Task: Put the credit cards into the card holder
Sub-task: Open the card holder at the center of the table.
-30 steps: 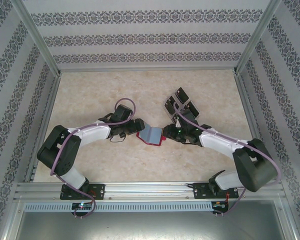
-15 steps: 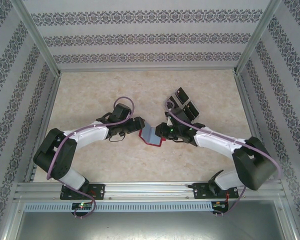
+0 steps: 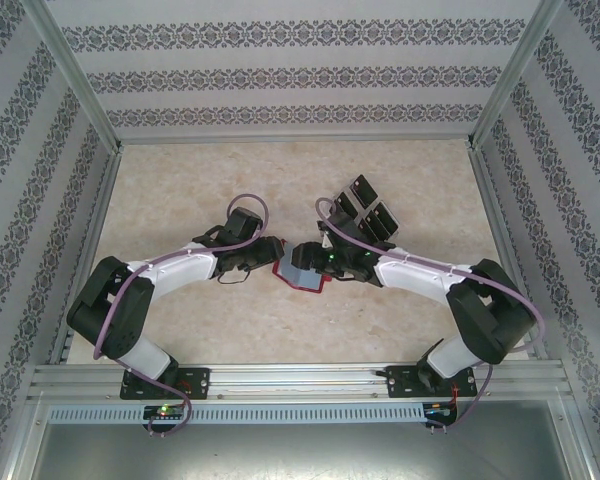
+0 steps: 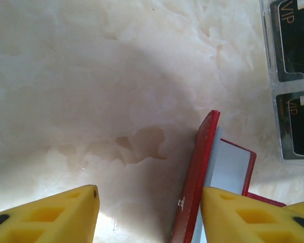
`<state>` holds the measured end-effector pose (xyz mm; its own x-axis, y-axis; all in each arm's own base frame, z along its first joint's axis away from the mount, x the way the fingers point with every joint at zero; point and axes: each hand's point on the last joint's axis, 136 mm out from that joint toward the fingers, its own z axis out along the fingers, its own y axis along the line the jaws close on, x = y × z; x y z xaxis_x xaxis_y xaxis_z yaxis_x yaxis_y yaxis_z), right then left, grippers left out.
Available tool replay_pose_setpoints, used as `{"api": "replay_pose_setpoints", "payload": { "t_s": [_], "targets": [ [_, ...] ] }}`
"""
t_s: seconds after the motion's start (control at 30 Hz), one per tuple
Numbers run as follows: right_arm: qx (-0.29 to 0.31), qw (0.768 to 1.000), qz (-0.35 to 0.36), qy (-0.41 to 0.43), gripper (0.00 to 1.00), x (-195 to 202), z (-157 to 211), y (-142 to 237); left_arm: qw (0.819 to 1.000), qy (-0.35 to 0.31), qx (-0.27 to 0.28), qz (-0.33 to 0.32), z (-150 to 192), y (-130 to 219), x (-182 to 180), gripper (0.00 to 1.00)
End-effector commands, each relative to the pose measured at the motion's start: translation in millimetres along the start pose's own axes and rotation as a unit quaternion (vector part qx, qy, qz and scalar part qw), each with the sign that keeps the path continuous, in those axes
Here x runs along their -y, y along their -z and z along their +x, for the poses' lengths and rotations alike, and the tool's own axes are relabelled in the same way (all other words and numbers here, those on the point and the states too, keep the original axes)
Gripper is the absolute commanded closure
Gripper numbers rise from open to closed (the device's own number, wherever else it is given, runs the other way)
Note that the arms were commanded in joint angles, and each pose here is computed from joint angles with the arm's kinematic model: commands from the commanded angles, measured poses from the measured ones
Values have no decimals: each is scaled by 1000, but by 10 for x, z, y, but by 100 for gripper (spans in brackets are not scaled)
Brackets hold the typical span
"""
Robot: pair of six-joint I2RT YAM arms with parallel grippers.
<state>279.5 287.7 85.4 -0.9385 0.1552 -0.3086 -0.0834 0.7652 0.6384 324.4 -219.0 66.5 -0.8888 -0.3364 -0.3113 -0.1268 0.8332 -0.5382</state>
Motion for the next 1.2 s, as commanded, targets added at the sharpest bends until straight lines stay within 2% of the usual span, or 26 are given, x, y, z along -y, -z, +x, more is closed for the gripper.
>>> {"api": "replay_pose_setpoints", "payload": {
  "t_s": [0.0,0.13,0.23,0.4,0.5,0.6,0.73,0.97,1.17],
  "targets": [
    [5,1000,6,6,35,-31,-39,-53,1000,2,-10,-9,101,-37,-78,47],
    [4,999,31,-10,35,181,38,-51,999,-1,2,48,43,13,146,47],
    [6,999,48,-25,37,372,79,-29,996,-2,4,92,10,62,329,53],
    [8,997,69,-39,41,604,117,-14,989,0,1,147,-33,102,574,69],
    [3,996,74,-46,43,694,128,-38,987,1,-8,161,-27,85,647,77],
    [0,996,73,-47,43,726,130,-57,986,-1,-15,165,-8,69,695,89],
    [-4,996,70,-49,43,748,130,-93,987,-4,-23,161,40,17,712,100],
    [-10,996,71,-52,43,801,152,-131,995,-9,-33,96,90,-97,510,100],
    [-13,996,73,-59,43,854,163,-138,999,-16,-27,-15,109,-95,84,100]
  ]
}}
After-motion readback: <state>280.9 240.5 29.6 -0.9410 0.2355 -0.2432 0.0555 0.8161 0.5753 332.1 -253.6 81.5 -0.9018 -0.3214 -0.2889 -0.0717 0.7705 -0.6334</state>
